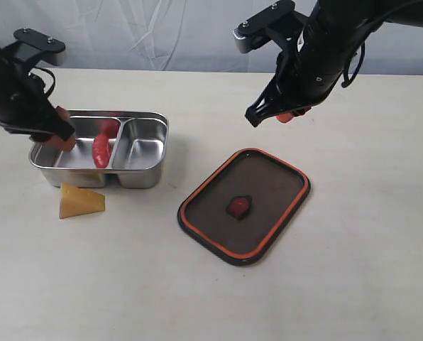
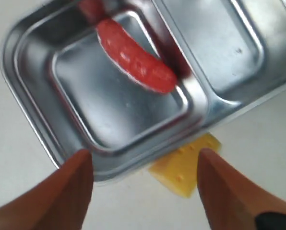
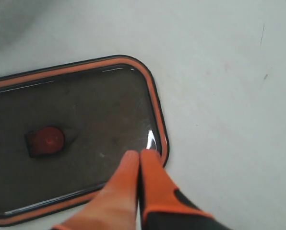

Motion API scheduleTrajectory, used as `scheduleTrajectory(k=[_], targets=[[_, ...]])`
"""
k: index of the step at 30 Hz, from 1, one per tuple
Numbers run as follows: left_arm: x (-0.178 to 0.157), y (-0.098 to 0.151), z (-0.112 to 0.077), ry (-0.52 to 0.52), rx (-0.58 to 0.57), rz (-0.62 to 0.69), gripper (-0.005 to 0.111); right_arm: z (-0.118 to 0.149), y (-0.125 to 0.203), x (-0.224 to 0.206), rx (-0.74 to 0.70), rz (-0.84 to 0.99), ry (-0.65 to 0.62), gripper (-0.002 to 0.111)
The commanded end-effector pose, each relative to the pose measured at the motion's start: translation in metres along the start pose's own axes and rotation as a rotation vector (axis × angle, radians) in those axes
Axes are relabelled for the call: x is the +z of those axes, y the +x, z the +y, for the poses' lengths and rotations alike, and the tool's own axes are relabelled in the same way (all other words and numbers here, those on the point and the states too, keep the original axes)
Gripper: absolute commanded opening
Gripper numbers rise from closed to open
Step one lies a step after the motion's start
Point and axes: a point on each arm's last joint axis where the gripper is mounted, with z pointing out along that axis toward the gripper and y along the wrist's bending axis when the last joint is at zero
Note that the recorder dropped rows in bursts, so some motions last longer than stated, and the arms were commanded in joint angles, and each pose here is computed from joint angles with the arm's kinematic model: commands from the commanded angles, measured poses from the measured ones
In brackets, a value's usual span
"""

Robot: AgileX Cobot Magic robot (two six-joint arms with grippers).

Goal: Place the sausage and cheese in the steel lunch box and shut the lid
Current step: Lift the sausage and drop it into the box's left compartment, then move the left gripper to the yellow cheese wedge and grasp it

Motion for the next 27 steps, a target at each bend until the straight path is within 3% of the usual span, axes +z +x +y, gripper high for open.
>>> scheduleTrajectory(k=[1, 5, 11, 16, 23, 27], targets=[[-0.034, 0.012, -0.018, 0.109, -0.010, 0.070, 0.060, -0.004, 0.001, -0.003, -0.016, -0.003, 0.030, -0.001], [-0.042, 0.027, -0.031, 0.192, 0.027, 0.139, 0.060, -0.005, 0.000, -0.003, -0.016, -0.016, 0.032, -0.001], [-0.028, 0.050, -0.046, 0.315, 0.272, 0.127, 0.060, -0.005, -0.001, -0.003, -0.017, -0.023, 0.033, -0.001], [-0.008, 0.070, -0.040, 0.209, 0.315, 0.164, 0.060, -0.005, -0.001, -0.003, -0.017, -0.021, 0.033, -0.001], [0.013, 0.084, -0.032, 0.053, 0.411, 0.105, 0.061, -0.005, -0.003, -0.003, -0.017, -0.043, 0.036, -0.001], [0.026, 0.091, -0.032, 0.037, 0.404, 0.100, 0.071, -0.005, -0.004, -0.003, -0.017, -0.055, 0.038, -0.001]])
